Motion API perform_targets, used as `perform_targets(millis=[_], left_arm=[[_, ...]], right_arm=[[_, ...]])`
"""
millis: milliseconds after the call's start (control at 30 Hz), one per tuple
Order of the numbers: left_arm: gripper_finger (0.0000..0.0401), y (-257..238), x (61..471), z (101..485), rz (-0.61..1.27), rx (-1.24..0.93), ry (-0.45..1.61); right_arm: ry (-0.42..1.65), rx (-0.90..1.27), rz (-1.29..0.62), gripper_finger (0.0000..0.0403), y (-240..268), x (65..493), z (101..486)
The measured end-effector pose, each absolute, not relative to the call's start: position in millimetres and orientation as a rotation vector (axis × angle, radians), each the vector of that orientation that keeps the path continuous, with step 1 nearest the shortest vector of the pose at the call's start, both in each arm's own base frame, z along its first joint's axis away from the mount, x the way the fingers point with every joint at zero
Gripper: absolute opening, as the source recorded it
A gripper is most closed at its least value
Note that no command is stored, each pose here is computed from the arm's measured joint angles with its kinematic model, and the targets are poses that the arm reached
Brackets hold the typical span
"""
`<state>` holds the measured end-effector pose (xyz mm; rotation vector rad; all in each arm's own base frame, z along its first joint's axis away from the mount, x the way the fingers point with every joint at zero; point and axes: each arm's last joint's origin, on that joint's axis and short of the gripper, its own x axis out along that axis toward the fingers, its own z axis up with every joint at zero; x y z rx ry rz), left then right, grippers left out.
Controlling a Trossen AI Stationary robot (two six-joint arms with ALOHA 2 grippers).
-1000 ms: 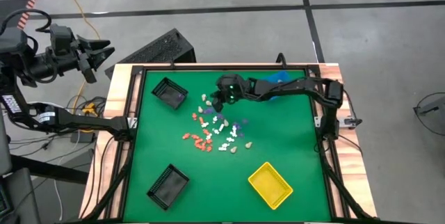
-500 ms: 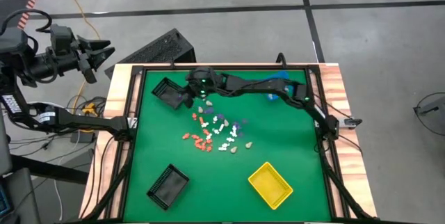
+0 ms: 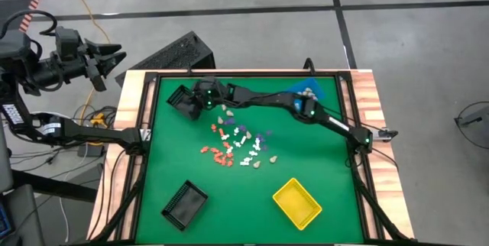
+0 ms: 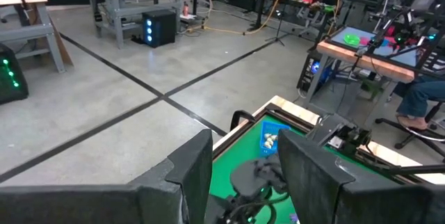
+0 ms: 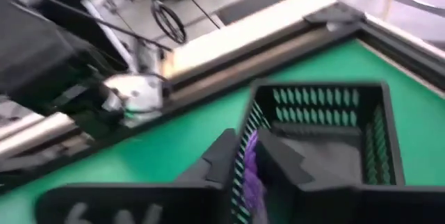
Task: Sort Halloween decoration
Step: Put the purple spider toy into the top black basket
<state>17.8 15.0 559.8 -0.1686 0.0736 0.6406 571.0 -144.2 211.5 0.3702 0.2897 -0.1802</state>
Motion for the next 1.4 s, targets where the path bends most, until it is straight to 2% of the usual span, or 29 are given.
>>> perform_targets(millis=[233,333,433,567,800,933,1133,1400], left_arm=[[0.0153,15.0,17.8,559.7,0.639,-0.144,0.083],[0.0153,15.0,17.8,559.7,0.639,-0.141,0.084],[0.0153,15.0,17.7,559.2,0.639,-0.141,0.090],[0.0153,14.8,17.4,556.6,0.640,-0.142,0.117],[0.0153,14.8,17.3,555.3,0.640,-0.143,0.131],[0.0153,14.7,17.2,555.4,0.638,-0.143,0.130],[0.0153,14.7,17.2,555.4,0.639,-0.155,0.126],[0.0153,14.7,17.3,555.5,0.641,-0.180,0.117]], right_arm=[[0.350,0.324,-0.212,0.0210,-154.3,566.4,205.8],[0.401,0.391,-0.216,0.0237,-161.6,559.1,210.6],[0.484,0.397,-0.215,0.0239,-168.4,542.2,233.3],[0.652,0.282,-0.201,0.0227,-168.1,511.3,268.1],[1.082,0.183,-0.087,0.0213,-141.8,464.1,279.3],[1.200,0.210,-0.009,0.0212,-126.8,460.3,261.8],[1.183,0.176,0.039,0.0212,-100.2,475.2,221.4],[1.168,0.131,-0.072,0.0212,-105.5,477.1,189.7]])
